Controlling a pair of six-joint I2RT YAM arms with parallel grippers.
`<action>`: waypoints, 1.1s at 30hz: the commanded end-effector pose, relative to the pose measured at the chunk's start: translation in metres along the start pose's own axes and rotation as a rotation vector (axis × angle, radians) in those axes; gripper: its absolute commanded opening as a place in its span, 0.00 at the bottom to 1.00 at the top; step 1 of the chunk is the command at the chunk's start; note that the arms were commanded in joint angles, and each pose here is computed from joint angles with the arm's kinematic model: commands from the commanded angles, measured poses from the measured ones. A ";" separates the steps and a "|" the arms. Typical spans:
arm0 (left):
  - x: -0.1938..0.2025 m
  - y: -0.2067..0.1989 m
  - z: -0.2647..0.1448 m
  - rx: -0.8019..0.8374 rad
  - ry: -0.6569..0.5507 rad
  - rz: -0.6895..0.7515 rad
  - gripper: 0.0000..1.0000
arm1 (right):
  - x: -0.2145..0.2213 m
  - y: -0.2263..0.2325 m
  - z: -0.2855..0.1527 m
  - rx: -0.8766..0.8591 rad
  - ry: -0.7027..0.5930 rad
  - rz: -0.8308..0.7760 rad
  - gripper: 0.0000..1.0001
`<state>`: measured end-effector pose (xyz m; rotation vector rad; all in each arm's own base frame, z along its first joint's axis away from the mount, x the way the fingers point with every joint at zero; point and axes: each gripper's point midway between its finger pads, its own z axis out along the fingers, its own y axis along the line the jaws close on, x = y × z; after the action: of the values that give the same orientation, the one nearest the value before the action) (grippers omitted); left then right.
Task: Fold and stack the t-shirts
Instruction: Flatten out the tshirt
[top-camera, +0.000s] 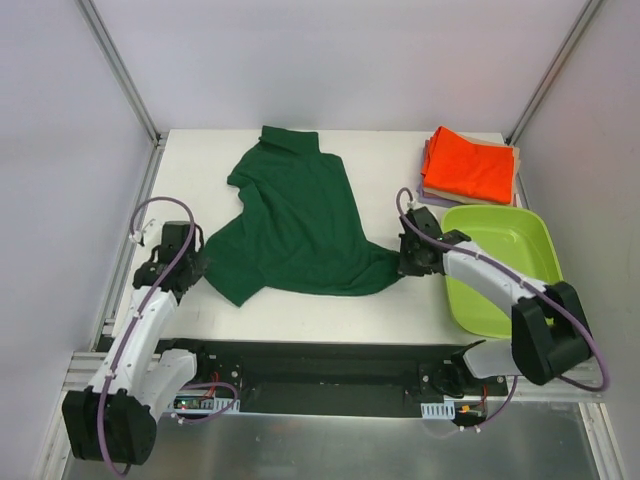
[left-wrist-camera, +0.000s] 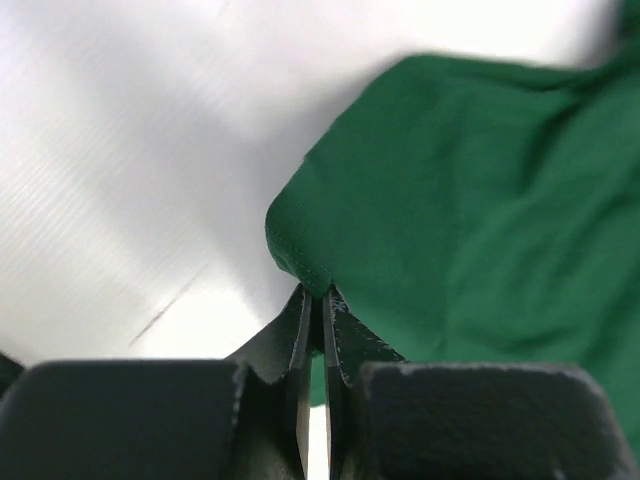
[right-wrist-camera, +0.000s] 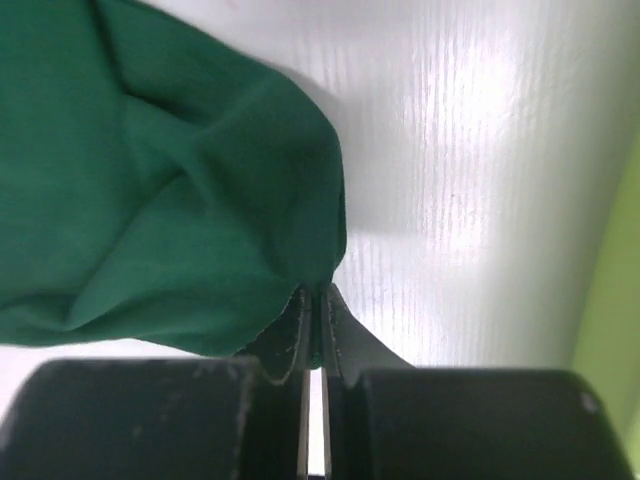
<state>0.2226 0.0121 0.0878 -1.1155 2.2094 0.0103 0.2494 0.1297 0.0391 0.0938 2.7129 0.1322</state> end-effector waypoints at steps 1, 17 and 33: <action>-0.066 -0.052 -0.062 0.233 -0.169 -0.026 0.00 | -0.069 0.018 -0.075 -0.081 -0.240 -0.028 0.00; -0.259 -0.095 -0.443 0.892 -0.935 -0.041 0.00 | -0.171 0.014 -0.421 -0.376 -1.017 -0.040 0.01; -0.289 -0.115 -0.500 0.992 -1.080 0.018 0.00 | -0.162 0.002 -0.507 -0.467 -1.183 -0.022 0.00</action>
<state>0.0920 -0.0038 0.6711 -0.3183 0.9451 -0.4398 0.1542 0.0811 0.5776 -0.0614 1.4009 0.6121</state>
